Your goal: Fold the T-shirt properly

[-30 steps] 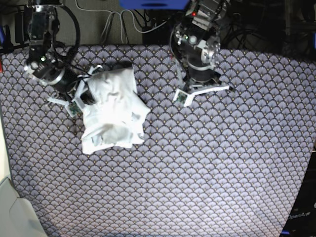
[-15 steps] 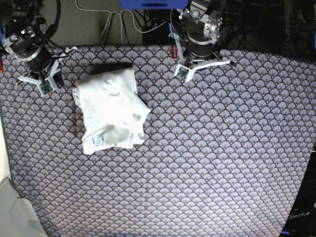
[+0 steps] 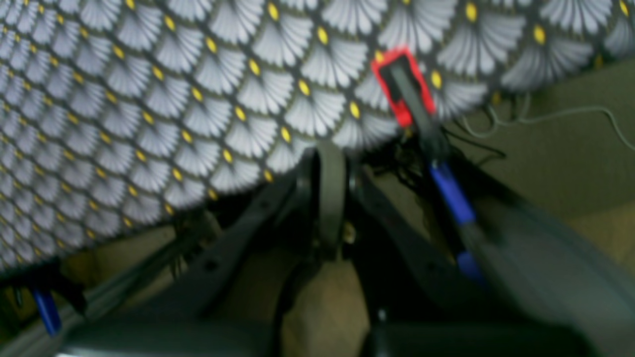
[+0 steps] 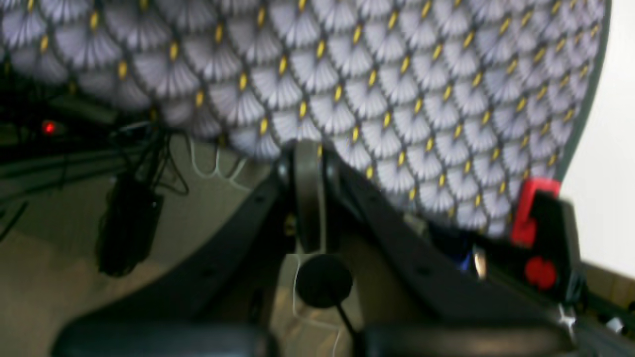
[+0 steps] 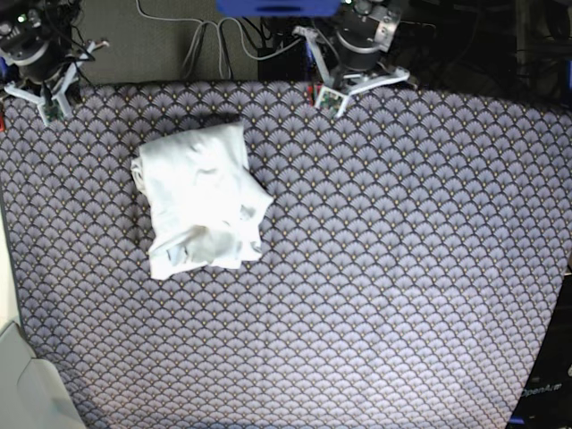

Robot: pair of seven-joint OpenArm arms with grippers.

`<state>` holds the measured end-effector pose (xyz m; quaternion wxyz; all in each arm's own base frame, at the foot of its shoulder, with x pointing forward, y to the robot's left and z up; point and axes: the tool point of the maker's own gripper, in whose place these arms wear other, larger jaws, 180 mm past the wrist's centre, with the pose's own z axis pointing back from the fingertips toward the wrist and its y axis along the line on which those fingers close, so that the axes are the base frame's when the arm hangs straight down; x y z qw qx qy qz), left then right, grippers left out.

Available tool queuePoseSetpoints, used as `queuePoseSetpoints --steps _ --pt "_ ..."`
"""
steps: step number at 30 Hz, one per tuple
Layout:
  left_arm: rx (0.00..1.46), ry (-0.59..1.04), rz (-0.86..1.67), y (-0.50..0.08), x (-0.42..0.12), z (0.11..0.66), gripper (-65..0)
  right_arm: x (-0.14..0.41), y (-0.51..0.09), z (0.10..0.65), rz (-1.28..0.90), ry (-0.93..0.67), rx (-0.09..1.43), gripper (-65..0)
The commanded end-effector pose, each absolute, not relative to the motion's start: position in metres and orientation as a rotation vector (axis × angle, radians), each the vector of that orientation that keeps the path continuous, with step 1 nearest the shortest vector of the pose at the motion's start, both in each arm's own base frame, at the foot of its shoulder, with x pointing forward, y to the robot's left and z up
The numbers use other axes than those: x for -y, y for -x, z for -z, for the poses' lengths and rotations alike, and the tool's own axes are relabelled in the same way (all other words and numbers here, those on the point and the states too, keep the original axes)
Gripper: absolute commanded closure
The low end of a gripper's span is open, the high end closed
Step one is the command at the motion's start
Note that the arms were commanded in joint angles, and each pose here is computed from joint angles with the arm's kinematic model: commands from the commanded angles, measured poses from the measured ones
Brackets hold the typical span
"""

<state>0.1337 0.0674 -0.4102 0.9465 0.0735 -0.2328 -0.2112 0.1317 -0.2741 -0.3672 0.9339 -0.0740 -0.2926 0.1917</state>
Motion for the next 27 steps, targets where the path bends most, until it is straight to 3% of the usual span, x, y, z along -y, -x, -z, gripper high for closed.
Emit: queuePoseSetpoints --steps 1,11,20,27 --pt "0.480 -0.165 0.411 -0.132 -0.073 0.407 -0.4 0.283 -0.132 0.358 -0.392 0.179 0.616 0.0" --pt "0.284 -0.163 0.235 -0.068 -0.135 0.430 -0.4 0.339 -0.080 0.366 -0.328 0.261 0.457 0.0" --pt "0.134 -0.082 0.133 -0.025 -0.171 0.460 -0.4 0.366 -0.021 0.427 -0.182 0.179 0.262 0.0" --pt "0.135 -0.087 0.118 -0.023 -0.185 0.506 -0.4 0.350 -0.013 0.482 -0.114 0.029 0.293 0.0"
